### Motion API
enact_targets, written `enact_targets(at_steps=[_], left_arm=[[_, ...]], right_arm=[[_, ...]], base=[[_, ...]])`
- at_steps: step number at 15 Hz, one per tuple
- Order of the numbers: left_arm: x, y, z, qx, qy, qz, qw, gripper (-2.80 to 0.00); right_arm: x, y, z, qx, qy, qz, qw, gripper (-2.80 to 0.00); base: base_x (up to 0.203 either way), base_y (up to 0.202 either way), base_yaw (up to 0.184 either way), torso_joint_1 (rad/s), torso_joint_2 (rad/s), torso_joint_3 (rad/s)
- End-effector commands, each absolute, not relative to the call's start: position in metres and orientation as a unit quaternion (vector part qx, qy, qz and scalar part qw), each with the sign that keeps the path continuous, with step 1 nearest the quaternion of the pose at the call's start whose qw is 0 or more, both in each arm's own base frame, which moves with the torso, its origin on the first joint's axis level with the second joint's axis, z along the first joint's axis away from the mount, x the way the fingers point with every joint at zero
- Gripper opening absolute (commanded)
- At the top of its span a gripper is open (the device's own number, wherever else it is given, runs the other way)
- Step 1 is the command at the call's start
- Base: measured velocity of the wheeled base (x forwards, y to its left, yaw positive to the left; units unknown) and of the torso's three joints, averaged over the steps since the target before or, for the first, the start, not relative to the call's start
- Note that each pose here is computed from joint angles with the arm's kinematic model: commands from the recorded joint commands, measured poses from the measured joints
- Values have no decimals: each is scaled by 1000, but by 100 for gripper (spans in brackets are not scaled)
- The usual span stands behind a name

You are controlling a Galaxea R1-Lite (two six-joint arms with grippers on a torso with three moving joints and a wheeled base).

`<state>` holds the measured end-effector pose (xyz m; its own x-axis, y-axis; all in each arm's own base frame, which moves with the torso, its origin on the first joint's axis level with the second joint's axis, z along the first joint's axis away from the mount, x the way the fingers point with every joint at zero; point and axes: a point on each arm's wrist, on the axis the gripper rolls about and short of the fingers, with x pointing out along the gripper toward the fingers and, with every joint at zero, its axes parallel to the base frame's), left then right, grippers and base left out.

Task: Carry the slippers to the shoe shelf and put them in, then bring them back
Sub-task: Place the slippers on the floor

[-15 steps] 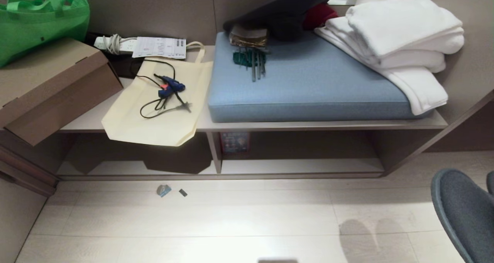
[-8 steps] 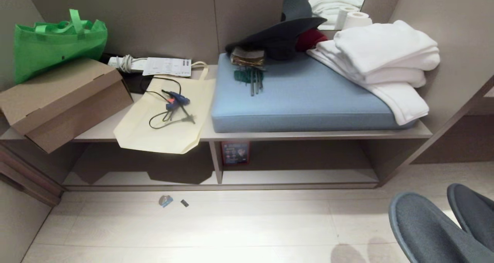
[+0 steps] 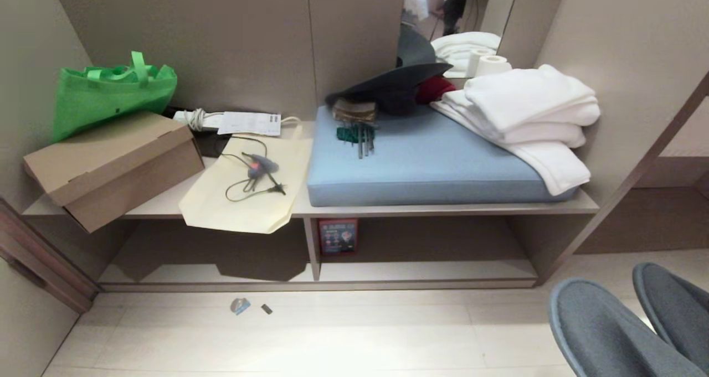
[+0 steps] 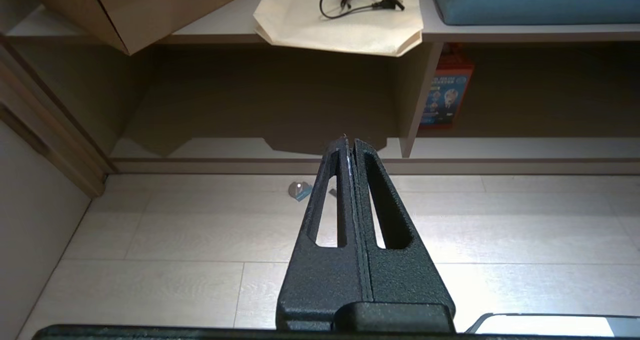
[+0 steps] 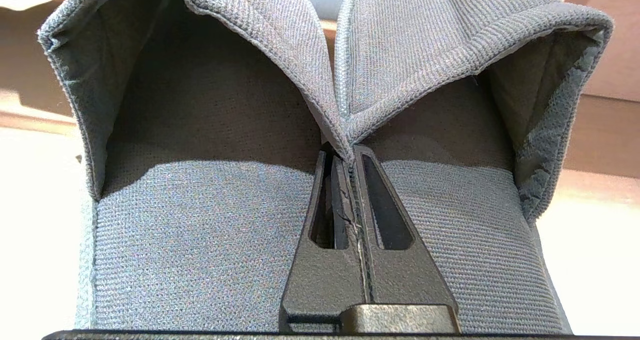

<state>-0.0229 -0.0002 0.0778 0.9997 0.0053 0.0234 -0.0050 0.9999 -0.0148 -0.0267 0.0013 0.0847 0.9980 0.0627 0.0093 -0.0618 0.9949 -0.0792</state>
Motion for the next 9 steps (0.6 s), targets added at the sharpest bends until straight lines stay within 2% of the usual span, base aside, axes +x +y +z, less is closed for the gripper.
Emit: enact_targets(at_steps=[1, 9], left_arm=[[-22, 0, 76, -8, -8, 3, 1000, -280], [-22, 0, 76, -8, -8, 3, 1000, -280]], right_arm=[[-27, 1, 85, -38, -4, 31, 999, -280], [-24, 0, 76, -41, 16, 11, 999, -280]], base=[[0, 0, 0, 7, 4, 203], [0, 0, 0, 4, 2, 205]])
